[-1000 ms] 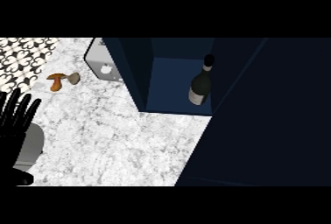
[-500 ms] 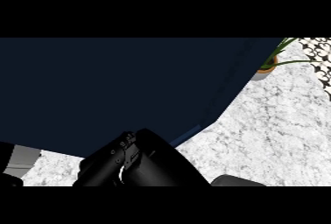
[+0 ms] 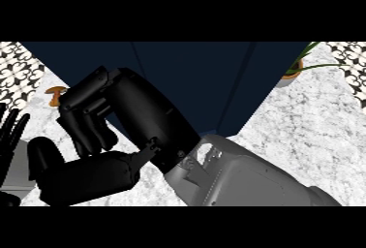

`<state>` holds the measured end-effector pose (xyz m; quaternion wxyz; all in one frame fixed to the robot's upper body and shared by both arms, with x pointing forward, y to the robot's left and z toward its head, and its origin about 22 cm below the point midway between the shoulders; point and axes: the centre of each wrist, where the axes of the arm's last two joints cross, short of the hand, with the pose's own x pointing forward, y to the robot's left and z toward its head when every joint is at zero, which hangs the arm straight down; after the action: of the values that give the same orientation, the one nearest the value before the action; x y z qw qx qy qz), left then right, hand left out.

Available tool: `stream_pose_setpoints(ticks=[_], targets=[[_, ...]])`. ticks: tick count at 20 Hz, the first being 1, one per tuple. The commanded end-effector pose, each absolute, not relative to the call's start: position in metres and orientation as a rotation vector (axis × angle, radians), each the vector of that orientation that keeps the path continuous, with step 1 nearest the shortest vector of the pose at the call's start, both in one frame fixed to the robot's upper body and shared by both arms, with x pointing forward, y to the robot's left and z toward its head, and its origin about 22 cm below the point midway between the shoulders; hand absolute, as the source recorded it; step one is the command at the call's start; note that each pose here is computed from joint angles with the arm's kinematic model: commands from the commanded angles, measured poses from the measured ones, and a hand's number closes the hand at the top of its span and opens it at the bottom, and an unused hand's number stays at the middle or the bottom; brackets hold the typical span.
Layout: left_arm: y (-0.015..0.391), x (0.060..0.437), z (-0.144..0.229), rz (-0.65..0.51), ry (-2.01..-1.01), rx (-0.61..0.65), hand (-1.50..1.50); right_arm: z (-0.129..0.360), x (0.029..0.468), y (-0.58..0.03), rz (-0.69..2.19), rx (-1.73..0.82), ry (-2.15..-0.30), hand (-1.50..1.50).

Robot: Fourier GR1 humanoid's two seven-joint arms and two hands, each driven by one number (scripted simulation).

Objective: Pick up the wine, place it into the cabinet and close the cabinet

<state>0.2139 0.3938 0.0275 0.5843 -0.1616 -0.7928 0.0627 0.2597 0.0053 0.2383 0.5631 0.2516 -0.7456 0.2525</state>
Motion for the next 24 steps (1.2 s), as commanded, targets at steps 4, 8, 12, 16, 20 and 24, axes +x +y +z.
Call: stream_pose_setpoints(ticks=[4, 8, 12, 16, 20, 24], targets=[[0.413, 0.218, 0.019, 0.156, -1.859, -0.345, -1.5, 0.222, 0.305, -0.009, 0.466, 0.598, -1.68, 1.5], [0.379, 0.221, 0.008, 0.142, -1.863, -0.357, -1.5, 0.189, 0.329, -0.023, 0.479, 0.531, -1.671, 1.5], [0.407, 0.209, 0.03, 0.165, -1.857, -0.372, -1.5, 0.187, 0.349, -0.038, 0.491, 0.488, -1.684, 1.5], [0.397, 0.219, 0.018, 0.159, -1.861, -0.397, -1.5, 0.19, 0.369, -0.038, 0.487, 0.468, -1.699, 1.5], [0.391, 0.224, 0.023, 0.168, -1.864, -0.359, -1.5, 0.178, 0.382, -0.052, 0.51, 0.417, -1.719, 1.5], [0.395, 0.223, 0.031, 0.144, -1.849, -0.394, -1.5, 0.174, 0.393, -0.066, 0.48, 0.392, -1.74, 1.5]])
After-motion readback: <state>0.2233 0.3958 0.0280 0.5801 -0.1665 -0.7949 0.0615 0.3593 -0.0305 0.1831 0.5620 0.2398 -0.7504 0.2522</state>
